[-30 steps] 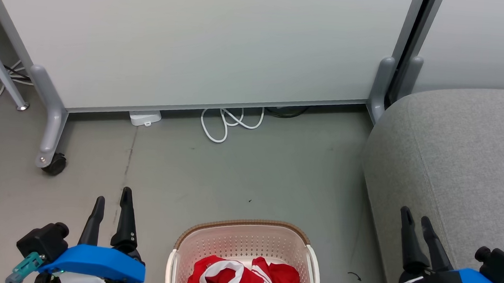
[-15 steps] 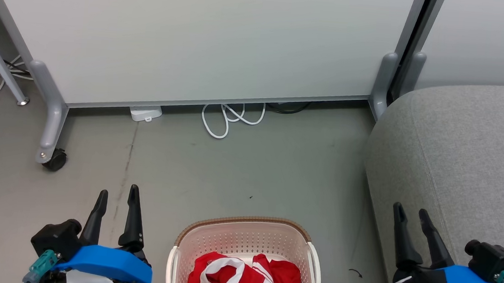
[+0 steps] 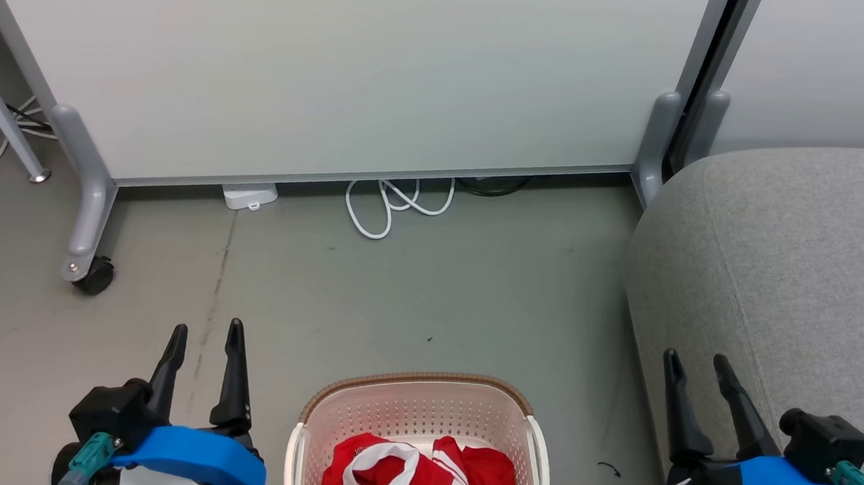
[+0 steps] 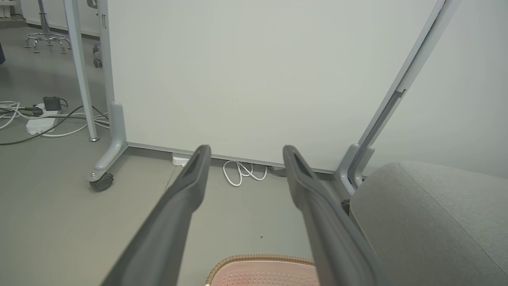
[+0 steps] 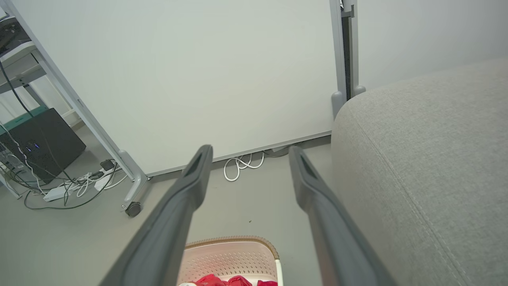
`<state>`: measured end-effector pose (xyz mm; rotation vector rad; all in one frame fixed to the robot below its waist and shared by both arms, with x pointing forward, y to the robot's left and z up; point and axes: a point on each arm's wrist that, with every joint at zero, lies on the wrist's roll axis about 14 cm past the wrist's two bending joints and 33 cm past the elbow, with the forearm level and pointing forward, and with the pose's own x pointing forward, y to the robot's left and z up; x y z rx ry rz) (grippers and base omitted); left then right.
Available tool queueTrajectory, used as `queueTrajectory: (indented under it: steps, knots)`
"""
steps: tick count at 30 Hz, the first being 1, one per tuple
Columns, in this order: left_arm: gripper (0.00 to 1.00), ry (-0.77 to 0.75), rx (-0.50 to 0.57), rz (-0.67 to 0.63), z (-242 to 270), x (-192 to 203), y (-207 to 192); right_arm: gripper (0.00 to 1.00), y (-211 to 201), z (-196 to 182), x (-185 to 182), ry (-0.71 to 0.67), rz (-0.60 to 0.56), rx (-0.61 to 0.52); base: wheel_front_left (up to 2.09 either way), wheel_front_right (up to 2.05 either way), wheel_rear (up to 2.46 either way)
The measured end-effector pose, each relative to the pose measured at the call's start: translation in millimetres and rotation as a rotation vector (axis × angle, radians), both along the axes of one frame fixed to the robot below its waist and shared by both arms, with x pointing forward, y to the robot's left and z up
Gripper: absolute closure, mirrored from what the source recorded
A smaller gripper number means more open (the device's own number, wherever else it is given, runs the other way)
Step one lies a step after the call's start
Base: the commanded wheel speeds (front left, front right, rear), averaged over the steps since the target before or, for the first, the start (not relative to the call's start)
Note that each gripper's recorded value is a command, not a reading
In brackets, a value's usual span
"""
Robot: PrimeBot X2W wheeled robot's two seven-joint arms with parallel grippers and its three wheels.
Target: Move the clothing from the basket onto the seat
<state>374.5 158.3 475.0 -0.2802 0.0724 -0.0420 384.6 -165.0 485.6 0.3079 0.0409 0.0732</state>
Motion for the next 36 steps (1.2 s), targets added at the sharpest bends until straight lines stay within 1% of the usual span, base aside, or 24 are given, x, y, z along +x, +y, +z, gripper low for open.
queueTrajectory:
  steps: [4,12,36]
  knots:
    - [0.00,-0.005,0.001,0.001,-0.3,-0.4,-0.3,0.00,0.8,1.4,0.2,-0.010,0.006,-0.037,0.00,0.00,0.00]
    - [0.00,-0.018,0.038,-0.006,0.0,-1.1,-1.9,0.00,2.5,2.1,0.9,-0.016,0.020,-0.097,0.00,0.00,0.00]
    - [0.00,-0.049,0.196,-0.048,-2.6,-1.4,-8.9,0.00,8.9,3.5,2.6,-0.050,0.059,-0.259,0.00,0.00,0.00]
